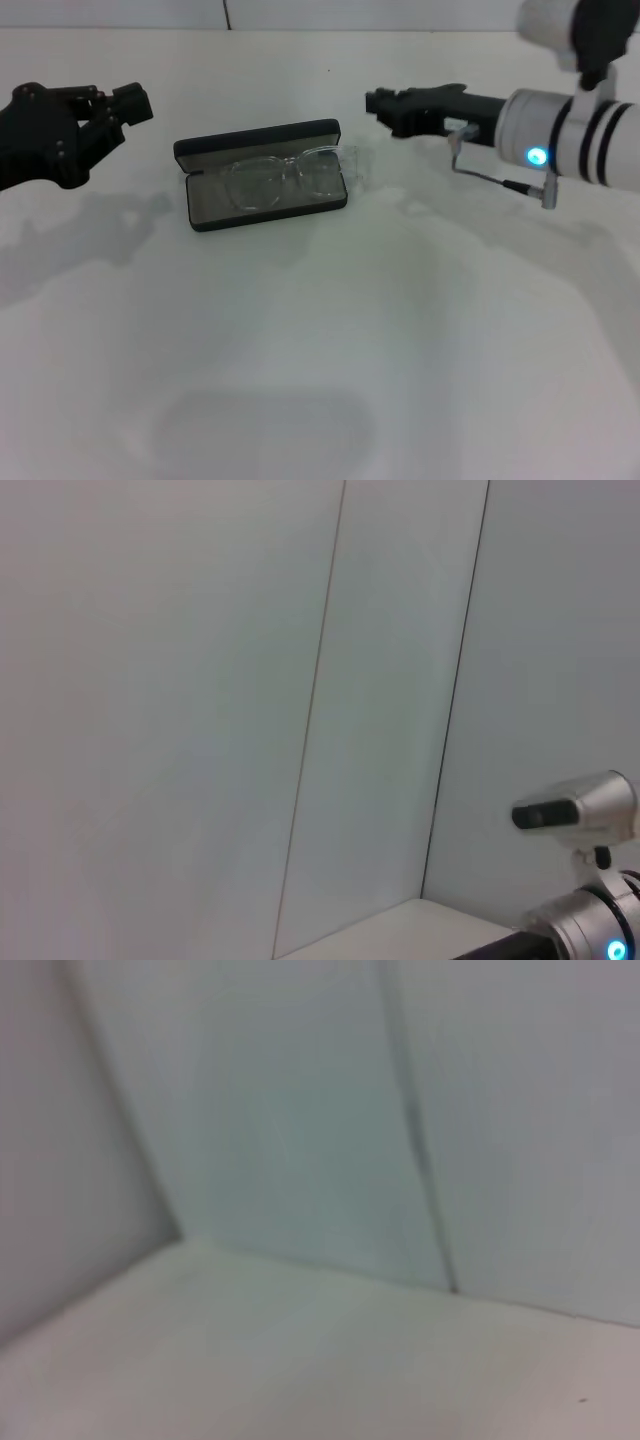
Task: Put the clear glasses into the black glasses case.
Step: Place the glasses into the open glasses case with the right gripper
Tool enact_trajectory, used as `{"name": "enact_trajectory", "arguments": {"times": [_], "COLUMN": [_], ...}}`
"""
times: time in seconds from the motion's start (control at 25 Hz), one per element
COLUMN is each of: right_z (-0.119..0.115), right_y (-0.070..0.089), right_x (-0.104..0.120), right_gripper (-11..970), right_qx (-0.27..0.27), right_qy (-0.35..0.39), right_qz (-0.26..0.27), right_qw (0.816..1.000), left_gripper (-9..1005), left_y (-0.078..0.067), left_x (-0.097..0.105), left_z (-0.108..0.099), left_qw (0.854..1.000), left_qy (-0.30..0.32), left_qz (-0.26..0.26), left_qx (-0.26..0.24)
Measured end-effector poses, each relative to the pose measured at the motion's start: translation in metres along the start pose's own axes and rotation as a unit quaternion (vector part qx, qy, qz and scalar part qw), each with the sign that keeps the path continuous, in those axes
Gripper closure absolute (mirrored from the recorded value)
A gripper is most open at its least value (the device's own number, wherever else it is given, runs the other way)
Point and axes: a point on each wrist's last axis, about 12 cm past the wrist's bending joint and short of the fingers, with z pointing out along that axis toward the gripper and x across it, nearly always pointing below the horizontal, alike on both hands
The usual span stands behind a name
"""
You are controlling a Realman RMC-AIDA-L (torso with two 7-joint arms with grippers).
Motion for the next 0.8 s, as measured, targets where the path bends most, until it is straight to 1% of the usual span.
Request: {"name": "enact_trajectory", "arguments": {"times": [0.08,0.2,0.32,0.44,0.6,0.8], "right_z": [-0.002,-0.001,-0.002,-0.012,-0.024,-0.035], "right_y": [-0.006,-0.011,-0.017,-0.023,-0.03,-0.04], "right_x": [-0.002,-0.002,0.005,0.011,0.025,0.042], "right_gripper": [862,863,863,863,862,862], "right_qx": [-0.011,-0.027,-0.036,-0.044,-0.036,-0.016], "right_qy": [-0.012,-0.014,-0.009,-0.023,-0.032,-0.049], "right_qz": [0.047,0.094,0.136,0.172,0.208,0.267], "right_qw": [0.999,0.995,0.99,0.984,0.977,0.962], "left_gripper": [937,937,937,937,937,937], "left_y": [0.001,0.002,0.003,0.003,0.006,0.007], "left_x": [-0.001,-0.002,-0.004,-0.005,-0.006,-0.005], "left_z": [0.001,0.003,0.007,0.009,0.012,0.016], "left_qw": [1.0,1.0,1.0,1.0,1.0,1.0], "left_qy": [-0.001,-0.002,-0.004,-0.006,-0.008,-0.011], "left_qz": [0.001,0.003,0.004,0.005,0.006,0.004], "left_qx": [0.001,0.0,0.001,0.002,-0.007,-0.016]}}
